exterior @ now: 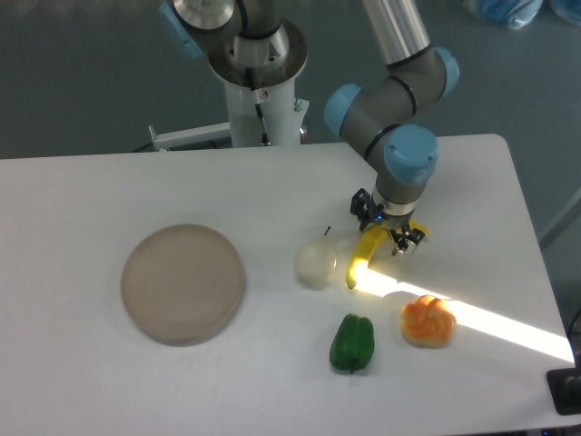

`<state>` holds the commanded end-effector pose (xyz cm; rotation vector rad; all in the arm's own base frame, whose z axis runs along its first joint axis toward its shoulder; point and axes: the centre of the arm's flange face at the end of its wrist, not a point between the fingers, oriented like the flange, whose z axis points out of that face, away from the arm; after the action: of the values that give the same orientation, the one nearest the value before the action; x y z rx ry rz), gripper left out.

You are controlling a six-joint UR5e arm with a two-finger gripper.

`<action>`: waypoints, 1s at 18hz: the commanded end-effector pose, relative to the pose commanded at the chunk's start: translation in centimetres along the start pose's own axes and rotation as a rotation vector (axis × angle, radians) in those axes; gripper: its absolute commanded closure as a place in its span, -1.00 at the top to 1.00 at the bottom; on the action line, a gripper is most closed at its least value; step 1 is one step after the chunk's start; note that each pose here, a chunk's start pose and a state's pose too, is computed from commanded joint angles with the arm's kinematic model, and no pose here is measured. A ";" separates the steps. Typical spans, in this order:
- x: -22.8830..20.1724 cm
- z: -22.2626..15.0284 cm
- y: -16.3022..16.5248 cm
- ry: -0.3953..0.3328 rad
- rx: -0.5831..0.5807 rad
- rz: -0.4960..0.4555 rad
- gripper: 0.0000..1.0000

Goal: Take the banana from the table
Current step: 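Move the gripper over the yellow banana and lower onto it, then close the gripper on the banana's stem end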

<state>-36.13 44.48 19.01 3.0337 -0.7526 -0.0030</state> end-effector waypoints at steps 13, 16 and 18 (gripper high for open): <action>-1.3 -4.4 0.6 -0.080 0.003 0.012 -0.73; -3.2 -8.8 1.9 -0.155 0.013 -0.012 -0.72; -4.0 -11.3 2.0 -0.203 0.034 -0.019 -0.72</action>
<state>-40.55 44.75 30.29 3.1058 -0.7411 -0.3064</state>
